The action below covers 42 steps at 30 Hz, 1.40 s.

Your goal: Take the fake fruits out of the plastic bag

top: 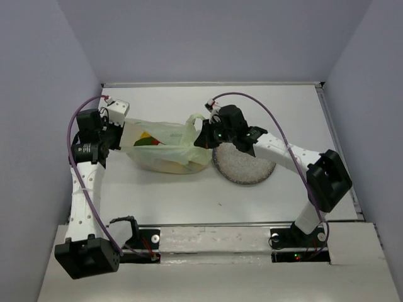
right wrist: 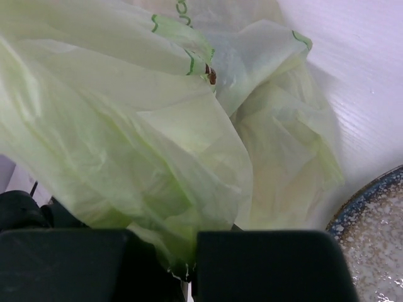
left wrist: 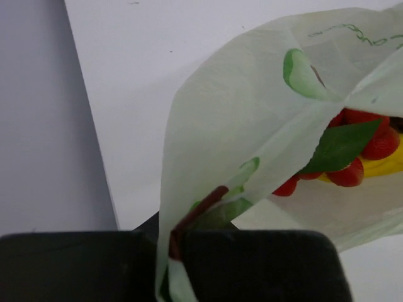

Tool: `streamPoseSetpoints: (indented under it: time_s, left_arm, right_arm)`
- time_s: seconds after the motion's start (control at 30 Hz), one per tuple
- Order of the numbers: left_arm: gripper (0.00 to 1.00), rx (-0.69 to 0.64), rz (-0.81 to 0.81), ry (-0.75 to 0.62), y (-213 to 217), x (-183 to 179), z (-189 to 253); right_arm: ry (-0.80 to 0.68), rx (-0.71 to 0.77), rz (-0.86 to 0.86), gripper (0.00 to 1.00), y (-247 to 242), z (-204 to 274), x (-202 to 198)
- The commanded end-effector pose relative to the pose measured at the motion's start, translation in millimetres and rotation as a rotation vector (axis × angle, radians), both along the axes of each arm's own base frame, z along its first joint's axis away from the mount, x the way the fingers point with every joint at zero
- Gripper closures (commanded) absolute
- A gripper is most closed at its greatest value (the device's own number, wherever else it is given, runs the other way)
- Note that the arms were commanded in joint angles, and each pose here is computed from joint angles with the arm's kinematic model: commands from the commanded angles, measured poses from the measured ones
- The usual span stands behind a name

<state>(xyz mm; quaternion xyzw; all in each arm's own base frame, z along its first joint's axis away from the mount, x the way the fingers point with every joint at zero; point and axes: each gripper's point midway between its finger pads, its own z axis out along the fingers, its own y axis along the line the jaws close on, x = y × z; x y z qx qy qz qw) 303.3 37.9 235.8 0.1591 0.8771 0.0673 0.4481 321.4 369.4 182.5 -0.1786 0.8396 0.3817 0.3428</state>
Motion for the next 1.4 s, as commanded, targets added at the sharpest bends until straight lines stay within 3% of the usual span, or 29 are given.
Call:
streamPoseSetpoints:
  time_s: [0.0,0.17,0.27,0.3,0.37,0.4,0.47,0.5,0.53,0.57,0.6,0.63,0.9,1.03,1.13,1.27,1.3,1.37]
  left_arm:
    - [1.00,0.020,-0.141,0.042,-14.0,-13.8,-15.7]
    - [1.00,0.034,-0.204,0.272,-18.1,-59.4,-97.4]
    - [1.00,0.092,-0.207,0.263,-11.1,-62.0,-111.3]
    - [1.00,0.098,-0.208,0.248,-10.5,-59.1,-113.7]
    - [0.98,0.094,-0.219,0.231,-12.7,-54.9,-110.0]
    - [0.96,0.094,-0.223,0.209,-13.2,-49.2,-100.7]
    - [0.85,0.092,-0.254,0.169,-17.7,-44.3,-84.0]
    - [0.70,0.107,-0.275,0.152,-18.5,-43.1,-77.7]
    - [0.54,0.105,-0.286,0.149,-20.2,-44.9,-73.5]
    - [0.17,0.115,-0.310,0.108,-23.1,-43.1,-58.2]
    - [0.03,0.108,-0.330,0.117,-26.2,-49.1,-55.0]
    - [0.01,0.106,-0.346,0.104,-29.3,-51.1,-48.8]
    - [0.01,0.186,-0.336,-0.236,-39.0,-77.4,57.1]
    - [0.01,0.073,-0.427,-0.260,-62.1,-62.6,78.7]
    - [0.01,0.074,-0.455,-0.262,-63.1,-47.4,99.3]
    - [0.01,0.146,-0.471,-0.184,-51.2,-15.2,76.8]
    - [0.01,0.150,-0.471,-0.140,-49.0,-11.6,58.9]
    - [0.01,0.187,-0.500,-0.080,-48.5,-9.3,35.6]
  right_arm:
    - [0.049,-0.112,-0.046,0.99,-28.6,-34.0,-2.3]
    - [0.172,-0.282,-0.059,0.99,-80.0,-89.8,-56.3]
    - [0.173,-0.305,-0.055,0.96,-98.7,-92.8,-75.6]
    - [0.172,-0.321,-0.034,0.82,-103.3,-96.3,-81.7]
    - [0.123,-0.311,-0.005,0.67,-101.6,-79.7,-79.4]
    - [0.098,-0.319,0.000,0.48,-102.3,-70.8,-76.5]
    - [-0.022,-0.293,0.023,0.30,-95.7,-29.0,-62.1]
    - [-0.076,-0.288,0.047,0.18,-93.6,-13.1,-58.2]
    - [-0.115,-0.271,0.065,0.15,-90.4,3.1,-56.2]
    - [-0.172,-0.226,0.094,0.06,-84.8,34.6,-56.5]
    - [-0.213,-0.218,0.115,0.05,-83.9,47.9,-56.5]
    - [-0.241,-0.203,0.128,0.04,-82.8,61.3,-57.6]
    - [-0.450,-0.030,0.186,0.06,-71.2,175.4,-65.7]
    - [-0.465,0.062,0.275,0.23,-37.4,191.2,-73.1]
    - [-0.498,0.135,0.363,0.39,4.2,201.8,-86.3]
    - [-0.497,0.141,0.431,0.58,47.8,186.5,-88.2]
    - [-0.430,0.123,0.470,0.68,65.5,159.2,-87.1]
    - [-0.327,0.130,0.536,0.74,87.3,131.9,-98.0]
